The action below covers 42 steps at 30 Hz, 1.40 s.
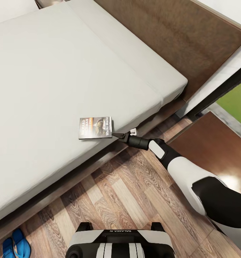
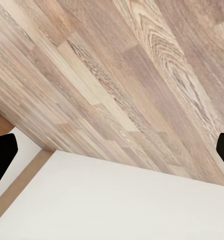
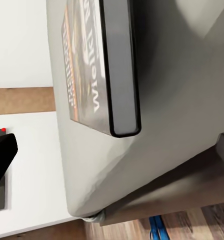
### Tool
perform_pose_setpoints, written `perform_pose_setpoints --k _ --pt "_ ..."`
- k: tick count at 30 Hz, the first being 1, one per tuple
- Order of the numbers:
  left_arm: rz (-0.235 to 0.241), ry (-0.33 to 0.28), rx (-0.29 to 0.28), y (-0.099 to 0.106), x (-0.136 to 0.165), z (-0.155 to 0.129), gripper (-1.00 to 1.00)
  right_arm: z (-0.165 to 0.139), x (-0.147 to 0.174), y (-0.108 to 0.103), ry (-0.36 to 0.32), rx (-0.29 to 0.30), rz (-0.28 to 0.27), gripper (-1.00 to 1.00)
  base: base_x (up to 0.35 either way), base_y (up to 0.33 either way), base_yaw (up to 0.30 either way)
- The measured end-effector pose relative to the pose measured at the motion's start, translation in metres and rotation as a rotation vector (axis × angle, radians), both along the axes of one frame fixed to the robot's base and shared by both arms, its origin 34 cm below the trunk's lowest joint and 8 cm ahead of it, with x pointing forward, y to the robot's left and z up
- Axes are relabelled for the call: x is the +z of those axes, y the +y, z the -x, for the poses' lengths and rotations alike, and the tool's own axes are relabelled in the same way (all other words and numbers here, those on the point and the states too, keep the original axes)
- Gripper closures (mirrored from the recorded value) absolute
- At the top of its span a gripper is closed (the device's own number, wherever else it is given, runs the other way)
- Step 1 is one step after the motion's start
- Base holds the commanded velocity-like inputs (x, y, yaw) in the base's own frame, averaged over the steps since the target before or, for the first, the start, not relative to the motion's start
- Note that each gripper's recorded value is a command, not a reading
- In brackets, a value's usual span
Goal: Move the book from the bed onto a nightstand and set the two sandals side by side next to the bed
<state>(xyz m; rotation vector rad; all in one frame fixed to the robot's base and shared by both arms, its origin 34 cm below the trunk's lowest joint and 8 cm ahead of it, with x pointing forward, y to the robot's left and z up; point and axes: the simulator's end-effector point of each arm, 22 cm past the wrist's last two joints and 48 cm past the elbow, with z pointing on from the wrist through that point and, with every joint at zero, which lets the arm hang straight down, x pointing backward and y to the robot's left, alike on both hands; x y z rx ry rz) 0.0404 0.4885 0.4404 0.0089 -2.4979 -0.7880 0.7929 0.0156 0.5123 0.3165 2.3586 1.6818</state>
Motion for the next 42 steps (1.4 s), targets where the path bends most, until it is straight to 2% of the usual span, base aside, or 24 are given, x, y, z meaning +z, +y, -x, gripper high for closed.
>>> perform_pose_setpoints --k 9,21,42 --pt "0.001 0.0 0.0 0.0 0.0 0.0 -1.0 0.001 0.001 0.004 -0.001 0.005 -0.002 -1.0 0.0 0.0 0.0" --pt "0.003 0.0 0.0 -0.002 -0.001 0.0 -1.0 0.009 0.0 0.015 -0.01 0.044 0.009 -1.0 0.0 0.0 0.0" --pt "0.003 0.0 0.0 -0.002 -0.001 0.0 -1.0 0.01 0.001 0.018 -0.011 0.049 0.008 -1.0 0.0 0.0 0.0"
